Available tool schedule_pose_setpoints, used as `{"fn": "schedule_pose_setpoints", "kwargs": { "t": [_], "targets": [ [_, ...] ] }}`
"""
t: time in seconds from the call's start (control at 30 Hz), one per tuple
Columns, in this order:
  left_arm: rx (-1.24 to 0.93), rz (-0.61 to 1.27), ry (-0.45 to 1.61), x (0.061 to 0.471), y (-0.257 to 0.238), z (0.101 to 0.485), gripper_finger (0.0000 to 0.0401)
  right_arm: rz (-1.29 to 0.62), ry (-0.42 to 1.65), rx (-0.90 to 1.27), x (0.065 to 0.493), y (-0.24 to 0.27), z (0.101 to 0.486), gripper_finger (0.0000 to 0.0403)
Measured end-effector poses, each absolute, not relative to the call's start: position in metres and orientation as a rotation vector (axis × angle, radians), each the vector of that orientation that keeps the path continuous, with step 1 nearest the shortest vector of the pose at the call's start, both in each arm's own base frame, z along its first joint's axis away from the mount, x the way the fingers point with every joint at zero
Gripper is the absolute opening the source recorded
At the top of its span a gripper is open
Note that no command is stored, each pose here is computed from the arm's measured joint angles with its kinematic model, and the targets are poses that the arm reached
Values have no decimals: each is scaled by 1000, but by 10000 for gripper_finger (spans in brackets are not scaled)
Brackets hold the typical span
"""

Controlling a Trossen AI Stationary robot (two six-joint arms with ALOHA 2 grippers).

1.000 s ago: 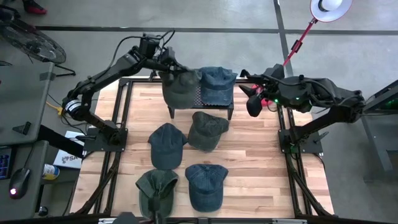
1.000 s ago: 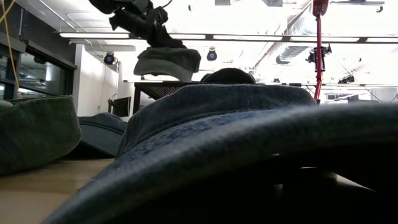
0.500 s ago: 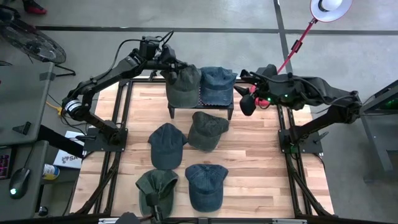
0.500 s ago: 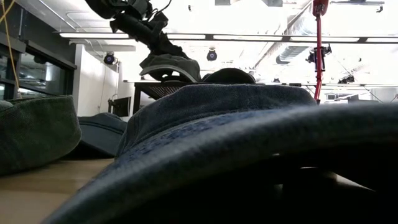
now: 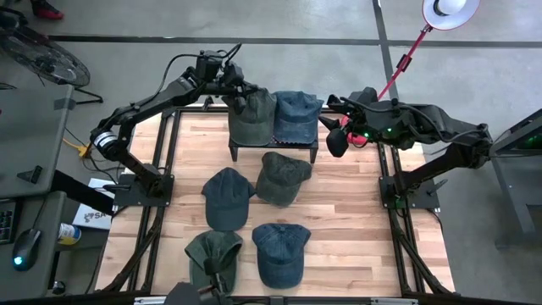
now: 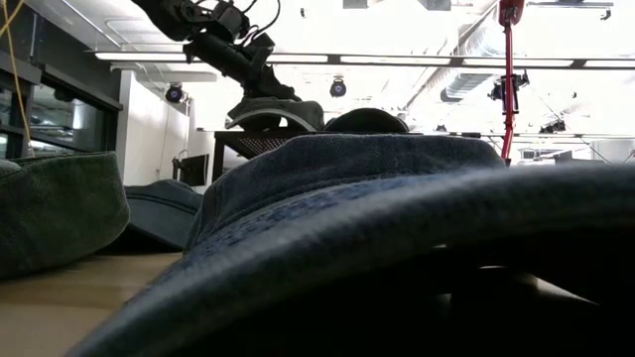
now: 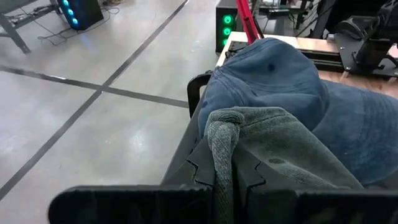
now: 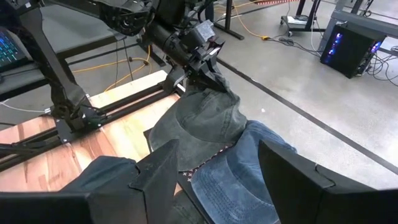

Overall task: Pick & Place hat
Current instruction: Put the bottom right dark green cap on the shelf

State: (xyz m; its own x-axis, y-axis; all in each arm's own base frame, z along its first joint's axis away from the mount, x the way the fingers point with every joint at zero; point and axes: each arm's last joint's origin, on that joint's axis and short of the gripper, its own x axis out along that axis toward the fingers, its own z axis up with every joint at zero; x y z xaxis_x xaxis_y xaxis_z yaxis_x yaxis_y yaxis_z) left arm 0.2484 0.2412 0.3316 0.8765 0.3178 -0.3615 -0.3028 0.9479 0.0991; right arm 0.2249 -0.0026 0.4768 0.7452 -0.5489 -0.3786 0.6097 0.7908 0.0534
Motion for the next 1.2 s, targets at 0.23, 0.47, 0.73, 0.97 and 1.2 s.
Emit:
{"fn": "schedule_pose_setpoints", "kwargs": {
  "t": [0.23, 0.47, 0.73, 0.97, 1.2],
  "targets": [
    [40, 324, 384, 248, 241, 332, 17, -637, 358, 174, 225, -3, 477, 213],
    [40, 344, 393, 248, 242, 331, 13, -635, 360, 172, 225, -3, 477, 213],
    [42, 358, 402, 248, 242, 330, 32, -634, 360, 172, 225, -3, 477, 213],
    [44, 369, 407, 248, 242, 330, 81, -616, 364, 179, 225, -2, 477, 213],
    [48, 371, 399, 248, 243, 331, 140, -595, 369, 189, 225, -1, 476, 213]
  ]
}}
